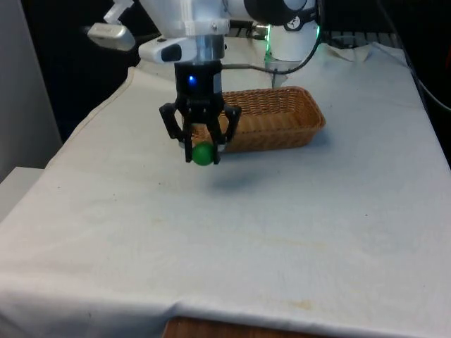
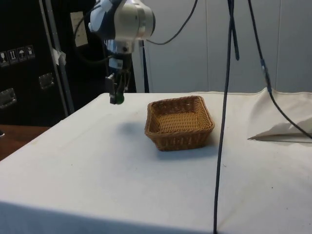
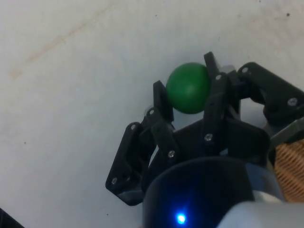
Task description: Pick up the ball and place it into the basket.
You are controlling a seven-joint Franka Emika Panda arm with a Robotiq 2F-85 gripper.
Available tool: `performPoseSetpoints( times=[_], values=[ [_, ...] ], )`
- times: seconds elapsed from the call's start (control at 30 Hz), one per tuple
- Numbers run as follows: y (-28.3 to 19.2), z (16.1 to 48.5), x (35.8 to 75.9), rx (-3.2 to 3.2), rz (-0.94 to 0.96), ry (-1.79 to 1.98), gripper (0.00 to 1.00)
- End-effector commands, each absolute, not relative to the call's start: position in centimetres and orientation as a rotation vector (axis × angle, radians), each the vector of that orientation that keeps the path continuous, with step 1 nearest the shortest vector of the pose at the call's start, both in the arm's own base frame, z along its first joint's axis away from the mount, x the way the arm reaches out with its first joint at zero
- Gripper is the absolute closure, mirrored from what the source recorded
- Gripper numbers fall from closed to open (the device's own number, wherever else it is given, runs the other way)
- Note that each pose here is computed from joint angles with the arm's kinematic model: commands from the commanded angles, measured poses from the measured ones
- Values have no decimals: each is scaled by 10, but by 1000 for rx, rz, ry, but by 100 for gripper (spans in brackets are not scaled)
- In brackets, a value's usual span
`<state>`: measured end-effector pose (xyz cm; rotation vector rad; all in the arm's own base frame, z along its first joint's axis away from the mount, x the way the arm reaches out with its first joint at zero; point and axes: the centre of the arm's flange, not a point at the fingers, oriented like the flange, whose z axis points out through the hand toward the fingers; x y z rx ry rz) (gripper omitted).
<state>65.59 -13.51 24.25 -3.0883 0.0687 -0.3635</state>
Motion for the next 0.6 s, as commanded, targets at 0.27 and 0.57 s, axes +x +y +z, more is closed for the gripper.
performPoseSetpoints(
  times=[0.27, 0.57],
  values=[
    [-131, 273, 637, -3082, -355, 57, 99],
    [-130, 295, 618, -3057, -353, 39, 99]
  ],
)
